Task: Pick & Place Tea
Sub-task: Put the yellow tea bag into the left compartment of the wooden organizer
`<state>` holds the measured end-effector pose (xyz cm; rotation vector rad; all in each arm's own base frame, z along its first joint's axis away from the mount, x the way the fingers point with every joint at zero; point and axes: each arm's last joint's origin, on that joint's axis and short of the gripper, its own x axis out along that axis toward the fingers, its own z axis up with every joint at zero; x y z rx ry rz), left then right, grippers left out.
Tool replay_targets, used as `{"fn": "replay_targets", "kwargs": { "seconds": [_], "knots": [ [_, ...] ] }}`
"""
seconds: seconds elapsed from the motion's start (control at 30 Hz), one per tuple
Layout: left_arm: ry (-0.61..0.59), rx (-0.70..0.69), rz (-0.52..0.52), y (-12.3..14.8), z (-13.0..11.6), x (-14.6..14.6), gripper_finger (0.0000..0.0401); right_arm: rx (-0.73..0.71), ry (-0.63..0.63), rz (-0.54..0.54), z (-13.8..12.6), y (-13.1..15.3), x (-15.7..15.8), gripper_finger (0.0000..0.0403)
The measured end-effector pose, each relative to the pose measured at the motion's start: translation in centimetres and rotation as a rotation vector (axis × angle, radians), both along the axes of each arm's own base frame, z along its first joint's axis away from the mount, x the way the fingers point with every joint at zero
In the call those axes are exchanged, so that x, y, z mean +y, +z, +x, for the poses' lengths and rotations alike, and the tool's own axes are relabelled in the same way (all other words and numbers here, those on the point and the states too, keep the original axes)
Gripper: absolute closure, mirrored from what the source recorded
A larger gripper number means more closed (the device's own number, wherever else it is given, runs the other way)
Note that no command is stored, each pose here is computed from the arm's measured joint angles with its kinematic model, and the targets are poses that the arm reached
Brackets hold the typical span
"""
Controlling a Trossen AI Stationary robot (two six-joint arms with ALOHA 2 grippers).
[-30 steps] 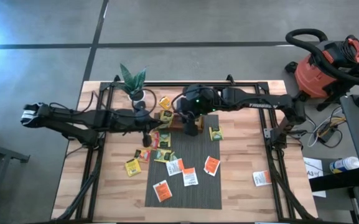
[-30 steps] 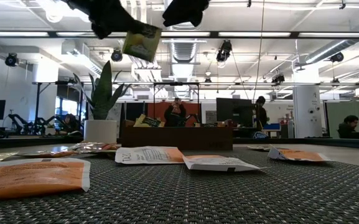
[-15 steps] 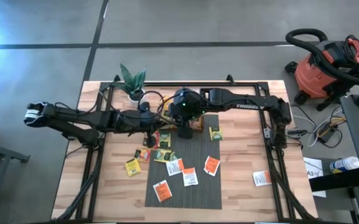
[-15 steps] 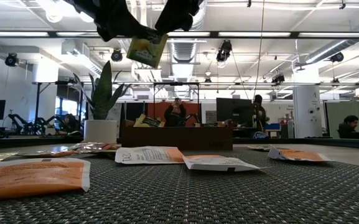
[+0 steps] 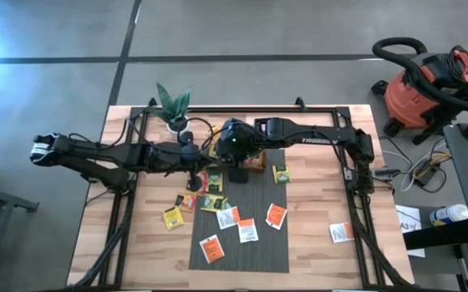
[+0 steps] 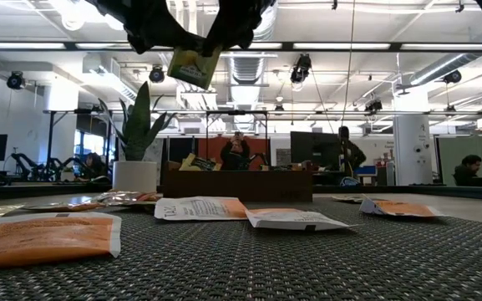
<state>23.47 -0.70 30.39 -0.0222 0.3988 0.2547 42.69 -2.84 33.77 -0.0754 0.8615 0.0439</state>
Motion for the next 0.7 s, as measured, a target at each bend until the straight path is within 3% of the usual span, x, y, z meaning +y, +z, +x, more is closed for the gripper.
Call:
{"fn": "replay_targets", "kwargs": {
  "seconds": [0.27, 0.43, 0.6, 0.7],
  "knots": [
    [-0.004, 0.007, 0.011, -0.1, 0.1, 0.0, 0.0401, 0.002, 0.003, -0.003, 0.0, -0.1, 0.0, 0.0385],
    [0.007, 0.007, 0.009, -0.1, 0.1, 0.1, 0.0395, 0.002, 0.003, -0.004, 0.1, -0.1, 0.0, 0.0394],
    [0.056, 0.047, -0.041, -0.6, -0.2, 0.2, 0.0352, 0.008, -0.027, -0.017, 0.0, -0.3, -0.4, 0.0394],
    [0.147, 0.099, -0.062, -1.2, -0.6, 0.4, 0.0320, 0.008, -0.075, -0.026, 0.0, -0.2, -1.1, 0.0394]
  ]
}}
